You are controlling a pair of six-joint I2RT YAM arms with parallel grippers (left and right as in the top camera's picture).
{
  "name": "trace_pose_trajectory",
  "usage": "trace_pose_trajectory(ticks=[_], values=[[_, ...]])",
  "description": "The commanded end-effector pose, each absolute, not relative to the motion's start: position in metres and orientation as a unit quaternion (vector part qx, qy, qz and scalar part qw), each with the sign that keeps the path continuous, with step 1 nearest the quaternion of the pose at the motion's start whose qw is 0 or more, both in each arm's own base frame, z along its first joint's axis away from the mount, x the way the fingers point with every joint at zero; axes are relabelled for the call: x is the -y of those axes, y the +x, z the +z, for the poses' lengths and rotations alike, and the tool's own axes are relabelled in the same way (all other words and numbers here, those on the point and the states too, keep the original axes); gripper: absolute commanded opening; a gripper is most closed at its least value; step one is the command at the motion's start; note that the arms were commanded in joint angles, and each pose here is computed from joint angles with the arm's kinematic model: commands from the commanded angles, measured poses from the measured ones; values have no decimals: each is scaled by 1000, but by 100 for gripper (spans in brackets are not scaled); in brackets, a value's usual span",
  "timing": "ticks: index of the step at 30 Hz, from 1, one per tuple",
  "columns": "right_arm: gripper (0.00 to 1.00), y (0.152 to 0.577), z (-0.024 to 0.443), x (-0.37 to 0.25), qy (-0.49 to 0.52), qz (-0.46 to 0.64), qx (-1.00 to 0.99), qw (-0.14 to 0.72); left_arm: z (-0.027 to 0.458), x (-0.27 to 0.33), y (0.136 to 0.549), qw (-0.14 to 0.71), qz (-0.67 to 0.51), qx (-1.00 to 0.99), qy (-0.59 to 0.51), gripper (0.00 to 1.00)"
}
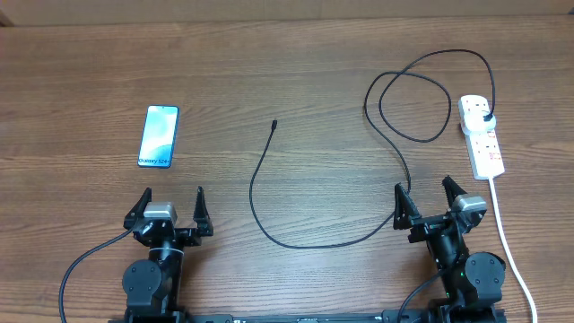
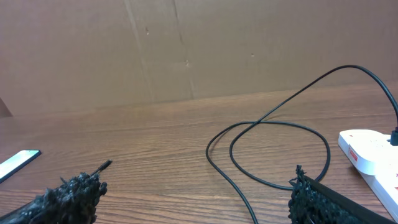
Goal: Plug charger to phone and switch on socket
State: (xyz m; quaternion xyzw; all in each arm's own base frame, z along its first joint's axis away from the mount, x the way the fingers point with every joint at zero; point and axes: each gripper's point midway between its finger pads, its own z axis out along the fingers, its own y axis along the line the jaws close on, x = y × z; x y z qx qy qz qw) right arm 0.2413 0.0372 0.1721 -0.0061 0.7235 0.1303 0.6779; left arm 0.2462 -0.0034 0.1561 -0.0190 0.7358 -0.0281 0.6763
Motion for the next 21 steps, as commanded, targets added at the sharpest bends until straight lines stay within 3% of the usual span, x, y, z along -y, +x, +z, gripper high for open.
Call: trace_pose_trajectory(ticks=[1, 21], values=[[100, 241, 172, -39, -10, 133, -722, 679, 156, -1, 246, 679, -12, -734, -19, 99], [100, 241, 172, -39, -10, 133, -722, 679, 158, -1, 246, 683, -15, -730, -21, 100]])
